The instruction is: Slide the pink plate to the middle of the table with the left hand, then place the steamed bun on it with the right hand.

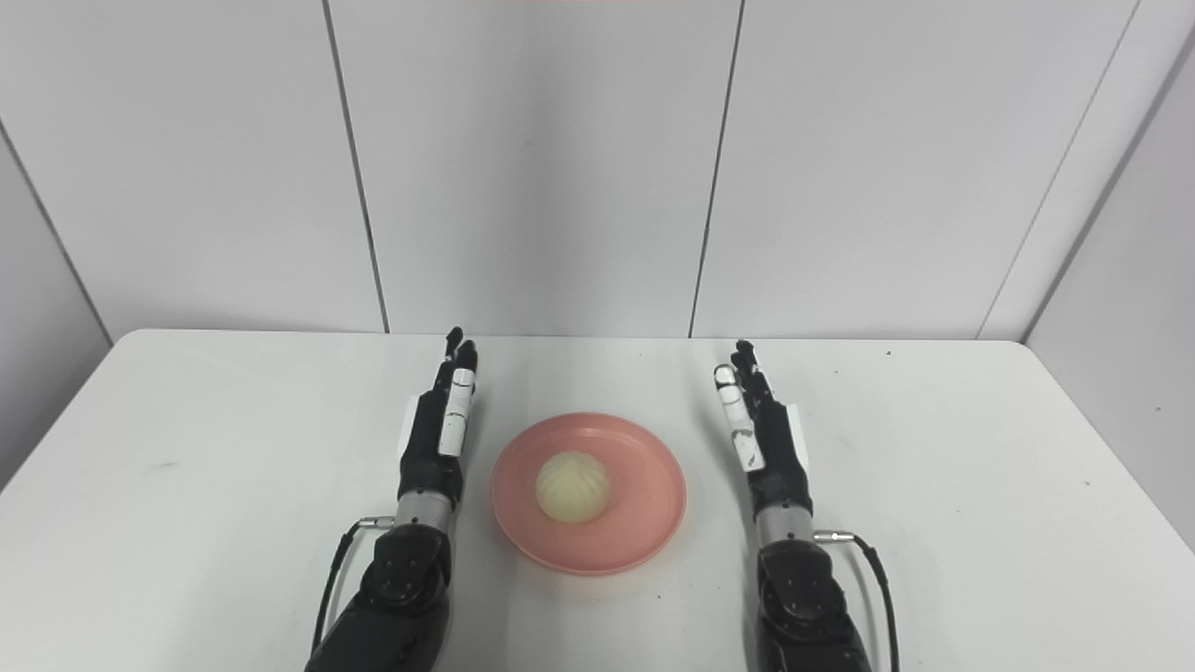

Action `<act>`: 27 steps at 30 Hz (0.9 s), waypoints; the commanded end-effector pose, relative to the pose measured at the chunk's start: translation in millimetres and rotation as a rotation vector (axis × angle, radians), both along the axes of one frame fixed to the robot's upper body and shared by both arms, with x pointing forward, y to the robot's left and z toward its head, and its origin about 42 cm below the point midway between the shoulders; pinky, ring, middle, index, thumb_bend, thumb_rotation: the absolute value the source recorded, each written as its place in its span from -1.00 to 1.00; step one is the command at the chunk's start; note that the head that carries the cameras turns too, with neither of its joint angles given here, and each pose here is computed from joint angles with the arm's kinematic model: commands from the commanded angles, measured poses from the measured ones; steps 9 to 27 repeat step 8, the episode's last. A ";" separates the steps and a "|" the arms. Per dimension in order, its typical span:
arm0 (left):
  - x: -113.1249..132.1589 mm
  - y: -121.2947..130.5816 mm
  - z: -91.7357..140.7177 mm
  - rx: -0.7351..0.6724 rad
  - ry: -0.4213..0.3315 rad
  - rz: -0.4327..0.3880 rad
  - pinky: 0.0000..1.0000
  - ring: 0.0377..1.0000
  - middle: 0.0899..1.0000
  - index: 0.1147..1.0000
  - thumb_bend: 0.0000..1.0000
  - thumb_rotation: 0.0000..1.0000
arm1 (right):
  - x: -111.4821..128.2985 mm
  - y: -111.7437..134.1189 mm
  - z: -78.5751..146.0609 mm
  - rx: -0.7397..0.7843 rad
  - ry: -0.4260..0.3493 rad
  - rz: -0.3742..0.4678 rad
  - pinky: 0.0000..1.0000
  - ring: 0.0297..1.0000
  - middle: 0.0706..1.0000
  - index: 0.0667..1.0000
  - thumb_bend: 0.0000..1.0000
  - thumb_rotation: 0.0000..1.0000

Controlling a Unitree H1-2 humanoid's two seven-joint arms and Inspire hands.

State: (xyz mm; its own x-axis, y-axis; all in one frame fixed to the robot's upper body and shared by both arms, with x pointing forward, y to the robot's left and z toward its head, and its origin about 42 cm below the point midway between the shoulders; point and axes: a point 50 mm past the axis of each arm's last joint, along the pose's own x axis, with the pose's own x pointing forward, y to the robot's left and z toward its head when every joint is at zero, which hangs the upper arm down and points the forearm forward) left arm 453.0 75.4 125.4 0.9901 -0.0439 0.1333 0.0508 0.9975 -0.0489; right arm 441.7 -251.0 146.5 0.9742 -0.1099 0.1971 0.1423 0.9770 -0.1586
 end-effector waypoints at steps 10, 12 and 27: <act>-26.0 1.1 -37.7 -0.006 0.110 0.000 1.00 1.00 1.00 1.00 0.43 0.98 | 9.1 8.8 6.4 -0.018 -0.065 0.017 1.00 0.97 0.92 0.87 0.60 1.00; -26.0 1.1 -37.7 -0.006 0.110 0.000 1.00 1.00 1.00 1.00 0.43 0.98 | 9.1 8.8 6.4 -0.018 -0.065 0.017 1.00 0.97 0.92 0.87 0.60 1.00; -26.0 1.1 -37.7 -0.006 0.110 0.000 1.00 1.00 1.00 1.00 0.43 0.98 | 9.1 8.8 6.4 -0.018 -0.065 0.017 1.00 0.97 0.92 0.87 0.60 1.00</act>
